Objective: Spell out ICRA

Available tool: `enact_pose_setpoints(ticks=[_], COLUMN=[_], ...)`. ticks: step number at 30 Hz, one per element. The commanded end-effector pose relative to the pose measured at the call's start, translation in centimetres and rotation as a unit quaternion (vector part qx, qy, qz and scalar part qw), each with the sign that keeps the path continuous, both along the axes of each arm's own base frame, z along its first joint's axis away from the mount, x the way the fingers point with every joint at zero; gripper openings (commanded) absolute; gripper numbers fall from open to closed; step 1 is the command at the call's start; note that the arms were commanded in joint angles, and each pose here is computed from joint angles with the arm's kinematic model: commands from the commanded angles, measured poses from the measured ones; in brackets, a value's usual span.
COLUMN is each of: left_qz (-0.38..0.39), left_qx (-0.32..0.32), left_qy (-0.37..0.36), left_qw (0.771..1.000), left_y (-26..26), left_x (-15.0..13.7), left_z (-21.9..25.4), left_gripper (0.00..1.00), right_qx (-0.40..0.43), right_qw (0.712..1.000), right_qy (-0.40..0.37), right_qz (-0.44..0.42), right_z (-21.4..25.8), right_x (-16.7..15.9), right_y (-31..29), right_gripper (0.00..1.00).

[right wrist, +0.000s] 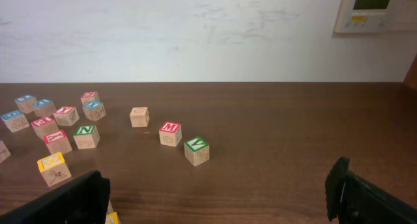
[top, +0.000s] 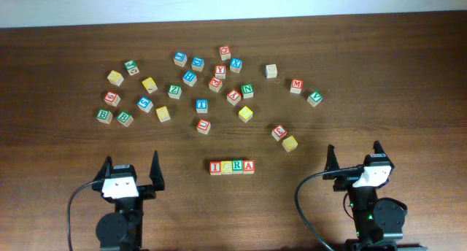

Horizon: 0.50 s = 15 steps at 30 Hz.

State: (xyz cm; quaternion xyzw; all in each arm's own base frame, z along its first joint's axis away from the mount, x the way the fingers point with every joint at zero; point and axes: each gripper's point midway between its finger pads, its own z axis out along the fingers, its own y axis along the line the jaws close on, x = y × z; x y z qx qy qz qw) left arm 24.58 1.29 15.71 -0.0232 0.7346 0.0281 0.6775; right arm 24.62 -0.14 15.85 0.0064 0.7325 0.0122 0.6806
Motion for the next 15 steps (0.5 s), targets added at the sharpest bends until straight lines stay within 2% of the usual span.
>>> enact_pose_setpoints(ticks=[1, 15], left_qz=[-0.004, -0.013], left_qx=[0.009, -0.003], left_qy=[0.001, 0.000], left_qw=[1.000, 1.000], left_y=[-0.13, -0.40], left_x=[-0.03, -0.01], left_z=[-0.14, -0.10], left_gripper=[0.99, 0.99], right_qx=[0.002, 0.002], right_qw=[1.000, 1.000], right_qy=[0.001, 0.001], right_qz=[-0.006, -0.006], right_z=[-0.22, -0.22], right_x=[-0.02, -0.02], right_y=[-0.25, -0.25], right_gripper=[0.98, 0.98])
